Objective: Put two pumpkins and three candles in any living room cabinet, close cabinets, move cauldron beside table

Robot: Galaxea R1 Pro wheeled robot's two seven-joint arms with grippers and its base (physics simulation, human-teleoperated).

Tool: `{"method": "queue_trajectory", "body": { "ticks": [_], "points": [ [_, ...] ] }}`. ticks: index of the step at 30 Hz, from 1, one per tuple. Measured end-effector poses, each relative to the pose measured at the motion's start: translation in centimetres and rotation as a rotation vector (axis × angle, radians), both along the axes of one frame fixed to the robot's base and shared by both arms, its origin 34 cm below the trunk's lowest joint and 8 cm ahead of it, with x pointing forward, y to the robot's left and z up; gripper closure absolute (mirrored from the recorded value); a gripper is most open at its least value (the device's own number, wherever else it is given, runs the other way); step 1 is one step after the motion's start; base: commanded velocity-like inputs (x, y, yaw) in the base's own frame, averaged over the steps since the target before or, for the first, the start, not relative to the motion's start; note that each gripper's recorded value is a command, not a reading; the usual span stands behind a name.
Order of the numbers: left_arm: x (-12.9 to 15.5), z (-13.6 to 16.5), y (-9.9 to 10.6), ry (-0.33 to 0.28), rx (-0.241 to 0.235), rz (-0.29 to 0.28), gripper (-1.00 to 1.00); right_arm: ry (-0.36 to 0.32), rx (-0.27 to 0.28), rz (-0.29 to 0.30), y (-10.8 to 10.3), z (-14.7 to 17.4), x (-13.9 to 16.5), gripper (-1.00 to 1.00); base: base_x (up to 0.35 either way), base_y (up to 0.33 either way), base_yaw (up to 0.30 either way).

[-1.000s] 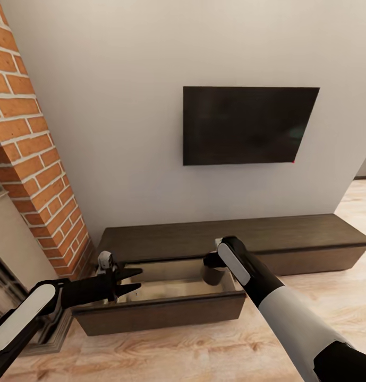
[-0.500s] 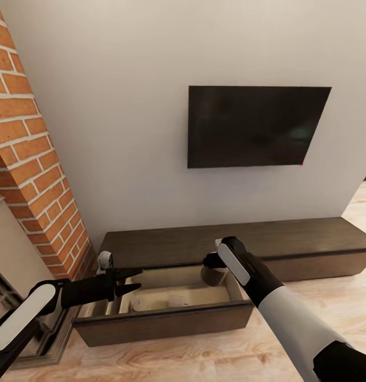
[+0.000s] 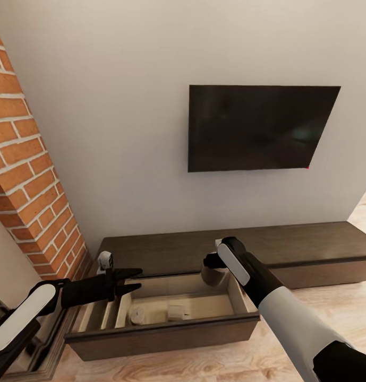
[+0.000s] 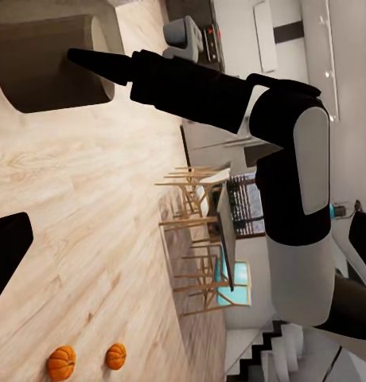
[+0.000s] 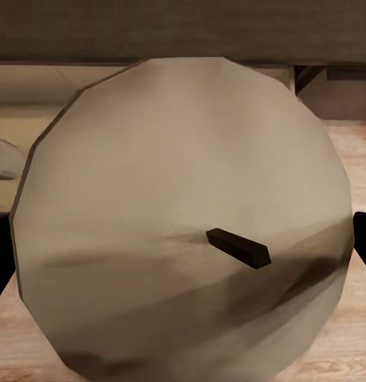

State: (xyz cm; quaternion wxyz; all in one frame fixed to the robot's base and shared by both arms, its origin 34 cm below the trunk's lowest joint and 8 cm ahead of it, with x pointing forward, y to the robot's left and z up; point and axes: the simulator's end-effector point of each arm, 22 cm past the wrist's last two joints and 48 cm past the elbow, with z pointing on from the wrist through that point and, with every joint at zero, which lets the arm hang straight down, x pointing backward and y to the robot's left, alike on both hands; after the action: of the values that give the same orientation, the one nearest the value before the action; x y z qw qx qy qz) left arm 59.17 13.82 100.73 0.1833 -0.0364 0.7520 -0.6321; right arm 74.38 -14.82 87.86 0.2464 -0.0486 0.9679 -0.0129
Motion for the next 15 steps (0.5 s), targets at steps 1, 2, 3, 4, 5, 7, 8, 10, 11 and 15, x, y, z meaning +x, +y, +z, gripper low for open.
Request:
{"method": "queue_trajectory", "body": {
  "ticks": [1,2,3,4,5,7,8,10,11,15],
  "points": [
    [0.0,0.0,0.0,0.0,0.0,0.0,-1.0,0.0,0.0,0.0,-0.01,0.0,0.0,1.0,0.191,0.065,0.0],
    [0.01,0.01,0.01,0.0,0.0,0.0,-1.0,0.0,0.0,0.0,0.0,0.0,0.0,1.0,0.191,0.073,0.0],
    [0.01,0.01,0.01,0.0,0.0,0.0,-1.0,0.0,0.001,0.0,0.01,0.0,0.0,1.0,0.191,0.092,0.0],
    [0.01,0.0,0.01,0.0,0.0,0.0,-1.0,0.0,0.0,0.0,0.0,0.0,0.0,1.0,0.191,0.099,0.0],
    [0.01,0.0,0.01,0.0,0.0,0.0,-1.0,0.0,0.0,0.0,0.01,0.0,0.0,1.0,0.191,0.102,0.0],
    [0.02,0.01,0.02,-0.001,0.001,0.001,-1.0,0.0,0.0,0.0,0.01,0.0,0.0,1.0,0.191,0.108,0.0],
    [0.02,0.0,0.02,-0.001,0.001,0.001,-1.0,0.0,0.001,0.0,0.01,0.0,0.0,1.0,0.191,0.11,0.0],
    [0.02,0.01,0.02,-0.001,0.0,0.001,-1.0,-0.001,0.001,-0.001,0.01,0.01,0.02,1.0,0.191,0.109,0.0],
    [0.02,0.01,0.02,0.0,0.0,0.001,-1.0,-0.004,0.002,-0.003,0.0,0.04,0.08,1.0,0.191,0.107,0.0],
    [0.0,0.0,0.0,0.0,0.0,0.0,-1.0,-0.017,0.006,-0.011,-0.05,0.17,0.33,1.0,0.191,0.105,0.0]
  ]
}}
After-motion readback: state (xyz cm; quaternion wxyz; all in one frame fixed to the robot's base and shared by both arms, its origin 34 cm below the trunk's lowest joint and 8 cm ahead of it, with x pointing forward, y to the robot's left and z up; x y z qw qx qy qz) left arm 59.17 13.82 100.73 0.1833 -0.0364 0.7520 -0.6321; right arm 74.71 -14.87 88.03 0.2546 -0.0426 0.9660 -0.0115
